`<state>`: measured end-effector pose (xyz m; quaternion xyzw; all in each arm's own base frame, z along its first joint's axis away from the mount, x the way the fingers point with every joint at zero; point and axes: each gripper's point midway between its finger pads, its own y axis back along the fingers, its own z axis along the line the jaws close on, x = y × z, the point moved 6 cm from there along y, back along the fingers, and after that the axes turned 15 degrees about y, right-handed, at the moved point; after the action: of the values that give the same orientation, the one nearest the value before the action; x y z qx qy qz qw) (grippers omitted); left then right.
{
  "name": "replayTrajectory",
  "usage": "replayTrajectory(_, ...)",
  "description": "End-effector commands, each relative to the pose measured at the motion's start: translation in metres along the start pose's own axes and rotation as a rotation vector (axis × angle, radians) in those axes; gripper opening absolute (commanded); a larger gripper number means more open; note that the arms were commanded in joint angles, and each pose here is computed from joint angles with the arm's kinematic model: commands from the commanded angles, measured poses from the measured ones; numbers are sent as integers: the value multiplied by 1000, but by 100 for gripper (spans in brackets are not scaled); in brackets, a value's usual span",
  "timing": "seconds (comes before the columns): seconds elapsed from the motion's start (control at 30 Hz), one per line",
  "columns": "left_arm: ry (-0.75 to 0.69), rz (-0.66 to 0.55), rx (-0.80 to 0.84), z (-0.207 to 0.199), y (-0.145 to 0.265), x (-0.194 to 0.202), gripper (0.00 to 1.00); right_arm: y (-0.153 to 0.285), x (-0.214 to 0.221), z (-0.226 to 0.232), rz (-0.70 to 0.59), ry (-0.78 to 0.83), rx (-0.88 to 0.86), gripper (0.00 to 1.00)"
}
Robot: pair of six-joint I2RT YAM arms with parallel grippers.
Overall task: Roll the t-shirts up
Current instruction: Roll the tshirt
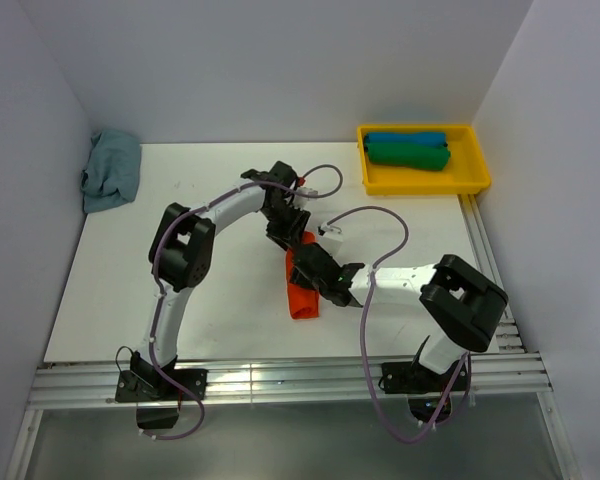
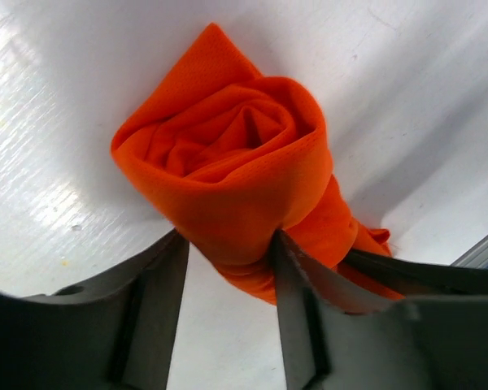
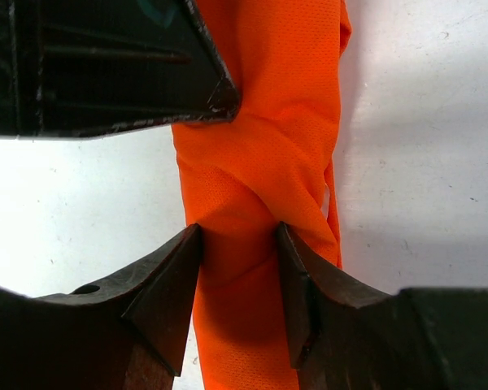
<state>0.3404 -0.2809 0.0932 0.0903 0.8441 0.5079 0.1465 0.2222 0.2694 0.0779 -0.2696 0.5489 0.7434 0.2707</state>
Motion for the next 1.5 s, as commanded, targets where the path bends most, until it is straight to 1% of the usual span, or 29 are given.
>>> replayTrajectory(0.0,-11,-4,-40,-7,-1,-6,44,0,28,-36,111,79,134,50)
replayTrajectory(0.03,-14,3,-62,-8,-3,-5,31,0,25,-36,103,84,142,50)
replayTrajectory(0.1,-17,21,-88,-9,-5,-3,22,2,17,-32,95,113,159,50)
replayTrajectory(0.13,-26,21,-112,-11,-6,-2,14,2,15,-31,91,132,170,51)
replayTrajectory(0.23,-41,43,-150,-14,-8,2,6,7,-1,-22,57,190,225,54)
replayTrajectory(0.27,-46,45,-161,-14,-8,2,5,10,-9,-11,37,198,213,54)
replayTrajectory(0.33,-51,59,-172,-15,-8,4,3,12,-13,-10,35,237,252,55)
replayTrajectory(0.43,-59,84,-185,-15,-10,6,1,14,-21,-3,18,274,289,56)
replayTrajectory(0.7,-78,101,-188,-21,-13,8,1,13,-28,21,-3,359,330,61)
replayTrajectory(0.93,-83,103,-185,-23,-15,8,2,-3,-24,34,13,434,363,64)
replayTrajectory(1.33,-88,110,-179,-25,-15,9,4,-22,4,21,92,542,554,65)
replayTrajectory(1.47,-88,112,-181,-24,-14,10,4,-23,14,11,118,549,595,65)
